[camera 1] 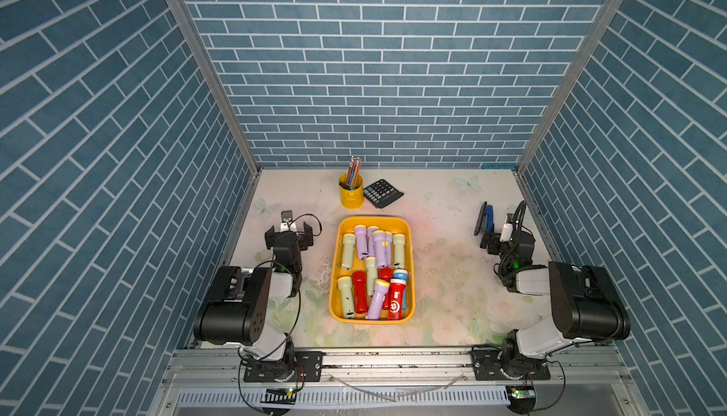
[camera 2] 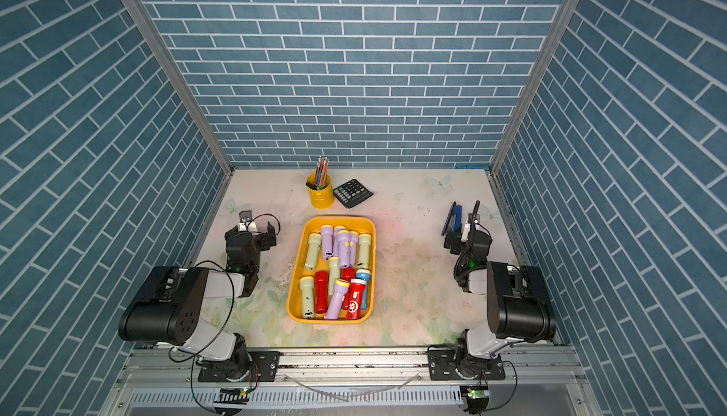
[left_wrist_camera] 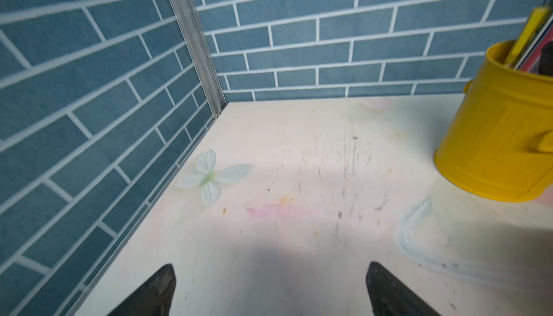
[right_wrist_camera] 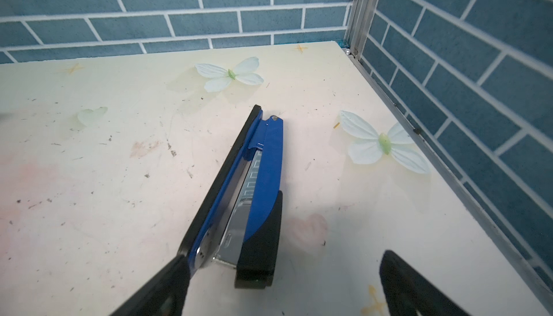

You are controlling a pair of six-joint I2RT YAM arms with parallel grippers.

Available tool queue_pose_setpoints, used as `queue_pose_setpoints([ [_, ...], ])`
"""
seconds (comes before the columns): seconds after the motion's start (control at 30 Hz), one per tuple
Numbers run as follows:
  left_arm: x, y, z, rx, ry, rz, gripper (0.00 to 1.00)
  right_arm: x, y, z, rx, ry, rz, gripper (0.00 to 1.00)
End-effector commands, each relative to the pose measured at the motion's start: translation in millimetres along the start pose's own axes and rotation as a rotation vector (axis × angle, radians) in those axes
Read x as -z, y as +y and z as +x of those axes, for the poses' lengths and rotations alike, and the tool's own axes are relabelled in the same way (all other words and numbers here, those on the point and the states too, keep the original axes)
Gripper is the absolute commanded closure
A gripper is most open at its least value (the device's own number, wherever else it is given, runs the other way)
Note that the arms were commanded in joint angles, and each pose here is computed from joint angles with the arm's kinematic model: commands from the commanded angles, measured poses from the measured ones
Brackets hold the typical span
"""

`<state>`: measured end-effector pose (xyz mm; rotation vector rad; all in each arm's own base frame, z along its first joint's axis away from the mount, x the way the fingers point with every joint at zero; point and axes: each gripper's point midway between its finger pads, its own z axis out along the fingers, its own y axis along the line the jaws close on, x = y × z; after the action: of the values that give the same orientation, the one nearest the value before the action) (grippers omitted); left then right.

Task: Put the flashlights into the storage boxes
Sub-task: Reset both arms

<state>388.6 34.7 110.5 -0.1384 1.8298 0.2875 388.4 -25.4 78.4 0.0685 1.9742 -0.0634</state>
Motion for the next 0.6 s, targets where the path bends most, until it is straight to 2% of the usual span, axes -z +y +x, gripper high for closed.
queue_pose_setpoints([
  [0.0, 0.0, -1.4, 11.6, 0.011, 0.047, 0.018, 0.0, -3.0, 6.8, -11.0, 0.002, -0.016, -0.04, 0.01],
  [0.57, -1.1, -5.2, 12.1, 0.001, 0.055, 0.037, 0.0, -3.6, 7.2, -11.9, 0.003, -0.02, -0.04, 0.01],
])
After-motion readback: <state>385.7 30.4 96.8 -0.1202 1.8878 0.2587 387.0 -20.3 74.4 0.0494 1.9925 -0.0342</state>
